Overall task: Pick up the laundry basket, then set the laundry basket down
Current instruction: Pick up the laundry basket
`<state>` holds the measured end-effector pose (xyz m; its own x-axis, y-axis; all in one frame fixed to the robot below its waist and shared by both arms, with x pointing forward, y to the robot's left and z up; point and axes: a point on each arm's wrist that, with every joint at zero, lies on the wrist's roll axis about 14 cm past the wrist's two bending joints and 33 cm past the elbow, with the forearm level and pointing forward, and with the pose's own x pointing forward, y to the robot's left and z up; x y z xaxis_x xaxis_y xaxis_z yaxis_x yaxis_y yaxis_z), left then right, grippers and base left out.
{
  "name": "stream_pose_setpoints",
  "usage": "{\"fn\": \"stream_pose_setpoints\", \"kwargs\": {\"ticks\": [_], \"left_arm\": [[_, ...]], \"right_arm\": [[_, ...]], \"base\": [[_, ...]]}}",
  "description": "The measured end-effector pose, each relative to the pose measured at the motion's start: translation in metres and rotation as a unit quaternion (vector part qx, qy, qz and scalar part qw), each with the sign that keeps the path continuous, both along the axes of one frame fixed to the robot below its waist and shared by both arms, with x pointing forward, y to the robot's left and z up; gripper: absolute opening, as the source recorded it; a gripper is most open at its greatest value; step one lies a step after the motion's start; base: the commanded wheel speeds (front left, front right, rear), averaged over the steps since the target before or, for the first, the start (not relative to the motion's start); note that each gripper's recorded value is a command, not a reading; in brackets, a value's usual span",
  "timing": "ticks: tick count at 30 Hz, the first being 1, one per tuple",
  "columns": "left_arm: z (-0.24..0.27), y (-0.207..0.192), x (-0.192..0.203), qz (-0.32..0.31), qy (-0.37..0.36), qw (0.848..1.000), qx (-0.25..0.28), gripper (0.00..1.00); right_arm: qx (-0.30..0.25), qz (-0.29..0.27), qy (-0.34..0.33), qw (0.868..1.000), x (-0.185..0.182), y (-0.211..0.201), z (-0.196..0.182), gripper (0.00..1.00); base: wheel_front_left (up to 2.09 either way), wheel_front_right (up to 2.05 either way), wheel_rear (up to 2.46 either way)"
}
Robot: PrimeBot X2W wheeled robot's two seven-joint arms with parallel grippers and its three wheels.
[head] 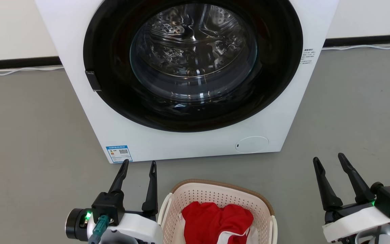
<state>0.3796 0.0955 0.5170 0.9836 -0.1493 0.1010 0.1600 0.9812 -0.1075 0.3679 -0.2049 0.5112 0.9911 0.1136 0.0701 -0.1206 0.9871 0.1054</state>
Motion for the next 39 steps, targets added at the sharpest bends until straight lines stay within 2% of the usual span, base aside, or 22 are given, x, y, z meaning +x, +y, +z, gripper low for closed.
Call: {"fn": "stream_pose_setpoints", "kwargs": {"ticks": [17,27,39], "left_arm": [[-0.022,-0.006,0.023,0.004,0.031,1.0,0.001,1.0],[-0.074,-0.016,0.053,-0.003,0.098,0.995,0.007,1.0],[-0.152,-0.014,0.07,0.007,0.203,0.979,0.008,1.0]], "right_arm": [[0.003,-0.004,0.03,1.0,0.02,-0.009,-0.019,1.0],[0.008,-0.006,0.066,0.998,0.045,-0.018,-0.046,1.0],[0.011,0.001,0.102,0.995,0.065,-0.021,-0.076,1.0]], "base": [[0.0,0.0,0.0],[0.0,0.0,0.0],[0.0,0.0,0.0]]}}
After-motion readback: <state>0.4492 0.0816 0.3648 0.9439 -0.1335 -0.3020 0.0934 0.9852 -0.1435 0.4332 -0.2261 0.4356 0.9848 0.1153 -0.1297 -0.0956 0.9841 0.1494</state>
